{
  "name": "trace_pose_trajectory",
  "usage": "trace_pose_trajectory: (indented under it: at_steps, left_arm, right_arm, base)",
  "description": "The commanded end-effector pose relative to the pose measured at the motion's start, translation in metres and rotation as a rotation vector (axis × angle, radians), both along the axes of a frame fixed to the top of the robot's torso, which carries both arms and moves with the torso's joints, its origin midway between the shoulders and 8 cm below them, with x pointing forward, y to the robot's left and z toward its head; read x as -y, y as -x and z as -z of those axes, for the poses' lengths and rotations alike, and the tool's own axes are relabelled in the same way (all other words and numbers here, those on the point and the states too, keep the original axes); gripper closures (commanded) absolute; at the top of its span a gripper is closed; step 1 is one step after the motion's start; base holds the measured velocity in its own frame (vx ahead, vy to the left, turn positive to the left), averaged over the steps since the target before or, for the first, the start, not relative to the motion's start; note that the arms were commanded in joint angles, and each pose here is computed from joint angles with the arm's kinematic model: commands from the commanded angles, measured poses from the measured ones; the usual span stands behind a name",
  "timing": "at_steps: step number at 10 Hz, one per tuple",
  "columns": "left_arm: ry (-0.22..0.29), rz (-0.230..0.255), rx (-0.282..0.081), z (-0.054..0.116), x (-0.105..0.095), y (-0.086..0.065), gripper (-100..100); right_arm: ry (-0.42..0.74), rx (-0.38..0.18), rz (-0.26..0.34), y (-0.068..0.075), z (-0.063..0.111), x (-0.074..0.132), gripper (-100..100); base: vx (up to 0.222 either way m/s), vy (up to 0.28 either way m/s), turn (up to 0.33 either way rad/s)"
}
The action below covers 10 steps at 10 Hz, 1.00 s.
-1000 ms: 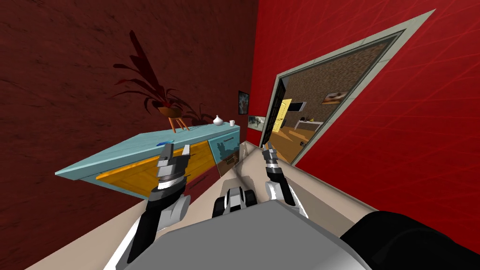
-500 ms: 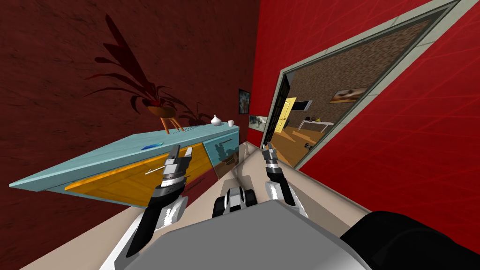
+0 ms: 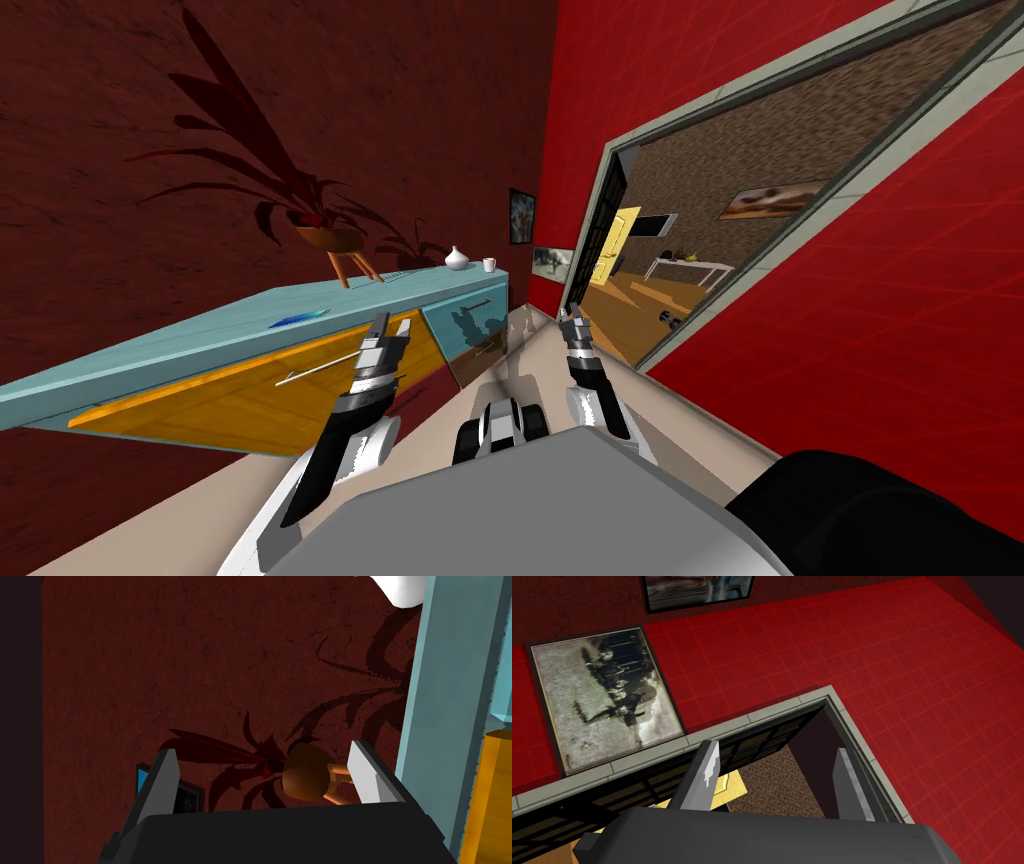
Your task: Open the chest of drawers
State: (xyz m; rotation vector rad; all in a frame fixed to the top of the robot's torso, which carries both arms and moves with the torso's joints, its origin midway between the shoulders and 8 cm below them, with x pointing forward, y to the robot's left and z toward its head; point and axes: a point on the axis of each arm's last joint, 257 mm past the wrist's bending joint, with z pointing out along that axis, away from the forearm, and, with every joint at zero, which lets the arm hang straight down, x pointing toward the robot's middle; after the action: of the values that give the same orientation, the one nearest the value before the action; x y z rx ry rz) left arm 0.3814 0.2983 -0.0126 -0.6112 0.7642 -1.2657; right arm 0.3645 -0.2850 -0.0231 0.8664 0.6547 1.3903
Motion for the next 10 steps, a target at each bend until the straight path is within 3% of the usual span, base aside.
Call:
trace_pose_trajectory:
  at_steps: [1, 10]
  left_arm:
    - [0.039, -0.026, -0.060, 0.022, -0.018, -0.013, -100]
    - [0.161, -0.117, -0.266, 0.105, -0.084, -0.045, -100]
  right_arm:
    - [0.000, 0.000, 0.000, 0.000, 0.000, 0.000, 0]
    - [0.000, 0.000, 0.000, 0.000, 0.000, 0.000, 0]
  base:
    - [0.121, -0.153, 0.083]
    - [0.121, -0.168, 0.087]
